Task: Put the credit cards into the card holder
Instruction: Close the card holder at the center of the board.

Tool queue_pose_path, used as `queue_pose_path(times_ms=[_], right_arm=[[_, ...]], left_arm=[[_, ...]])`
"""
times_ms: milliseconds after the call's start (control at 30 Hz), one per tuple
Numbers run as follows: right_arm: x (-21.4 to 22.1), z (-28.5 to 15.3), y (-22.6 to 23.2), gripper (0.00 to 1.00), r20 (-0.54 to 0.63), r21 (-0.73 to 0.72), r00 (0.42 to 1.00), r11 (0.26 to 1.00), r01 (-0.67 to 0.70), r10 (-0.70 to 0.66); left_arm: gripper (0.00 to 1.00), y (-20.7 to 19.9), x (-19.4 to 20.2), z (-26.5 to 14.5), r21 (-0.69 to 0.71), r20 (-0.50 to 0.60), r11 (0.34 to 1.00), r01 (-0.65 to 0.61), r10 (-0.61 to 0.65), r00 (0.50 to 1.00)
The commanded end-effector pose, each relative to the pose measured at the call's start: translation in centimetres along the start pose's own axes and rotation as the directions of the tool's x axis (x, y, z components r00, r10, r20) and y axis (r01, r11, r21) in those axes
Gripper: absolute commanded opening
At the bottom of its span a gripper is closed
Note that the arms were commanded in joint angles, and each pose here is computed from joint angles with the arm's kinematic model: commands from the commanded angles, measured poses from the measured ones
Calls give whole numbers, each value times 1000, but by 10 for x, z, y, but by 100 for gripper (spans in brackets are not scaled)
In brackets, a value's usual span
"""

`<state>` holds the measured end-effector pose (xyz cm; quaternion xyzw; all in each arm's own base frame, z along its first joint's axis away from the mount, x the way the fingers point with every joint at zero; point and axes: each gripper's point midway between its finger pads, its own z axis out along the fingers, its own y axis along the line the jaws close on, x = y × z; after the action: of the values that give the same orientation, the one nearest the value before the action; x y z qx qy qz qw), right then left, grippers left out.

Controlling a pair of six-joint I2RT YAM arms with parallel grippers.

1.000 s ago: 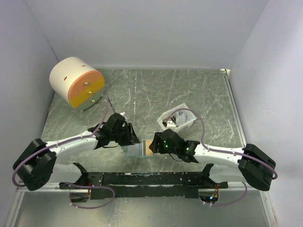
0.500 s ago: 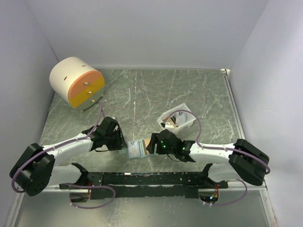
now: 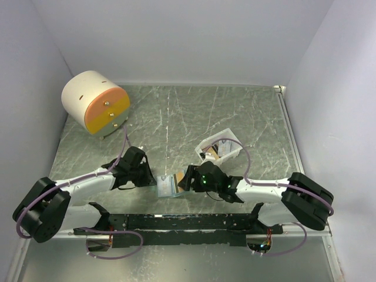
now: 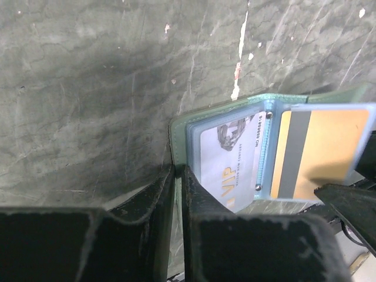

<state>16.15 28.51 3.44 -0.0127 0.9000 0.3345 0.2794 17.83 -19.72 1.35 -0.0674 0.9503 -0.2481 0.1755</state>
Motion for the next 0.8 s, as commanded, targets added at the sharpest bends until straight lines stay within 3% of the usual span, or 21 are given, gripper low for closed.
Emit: queue_pose_path(times_ms=[0,600,767], right_arm=[[-20,-9,56,66,43,-231,998,972,-36,47],[-18,-15,97,64,-16,-399,1000,917,-11,5],[-3,-2,96,56,-76,-408,997,913,-11,-22]], left_arm=[[19,-8,9,4,68,-37,998,-9,11,999],[20,-27,12,6,174,-58,984,46,-36,998],[22,-42,14,4,242,-87,968,68,-48,995]])
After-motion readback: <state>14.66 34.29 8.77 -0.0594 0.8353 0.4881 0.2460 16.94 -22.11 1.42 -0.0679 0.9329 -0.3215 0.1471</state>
